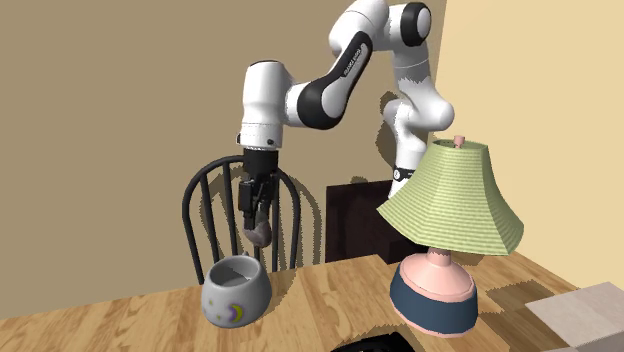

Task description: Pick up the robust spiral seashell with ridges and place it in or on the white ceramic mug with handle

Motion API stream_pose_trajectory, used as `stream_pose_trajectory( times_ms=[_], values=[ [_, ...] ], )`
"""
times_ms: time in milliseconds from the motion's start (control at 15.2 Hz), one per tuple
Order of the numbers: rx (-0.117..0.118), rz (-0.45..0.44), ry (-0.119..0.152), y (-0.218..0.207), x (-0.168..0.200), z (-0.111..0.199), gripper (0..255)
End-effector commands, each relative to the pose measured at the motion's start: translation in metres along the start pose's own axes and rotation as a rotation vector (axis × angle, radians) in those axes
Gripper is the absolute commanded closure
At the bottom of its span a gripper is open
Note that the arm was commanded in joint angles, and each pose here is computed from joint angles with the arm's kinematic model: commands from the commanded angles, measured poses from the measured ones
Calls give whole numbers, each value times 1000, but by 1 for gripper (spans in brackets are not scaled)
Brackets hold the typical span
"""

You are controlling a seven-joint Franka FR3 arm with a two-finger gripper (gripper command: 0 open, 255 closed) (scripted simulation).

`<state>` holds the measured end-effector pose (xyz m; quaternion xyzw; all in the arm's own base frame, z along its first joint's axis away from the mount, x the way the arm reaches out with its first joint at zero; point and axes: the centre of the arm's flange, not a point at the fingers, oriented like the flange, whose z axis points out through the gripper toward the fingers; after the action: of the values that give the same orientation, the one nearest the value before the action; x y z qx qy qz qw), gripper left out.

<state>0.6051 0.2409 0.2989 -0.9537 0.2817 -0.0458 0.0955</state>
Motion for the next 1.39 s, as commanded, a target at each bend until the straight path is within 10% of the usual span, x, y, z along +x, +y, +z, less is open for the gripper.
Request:
stream_pose_trajectory(
  times_ms=[0, 1320],
  values=[
    [0, -1, 0, -8, 27, 2, 255],
    [0, -1, 0, 3, 39, 77, 255]
  ],
)
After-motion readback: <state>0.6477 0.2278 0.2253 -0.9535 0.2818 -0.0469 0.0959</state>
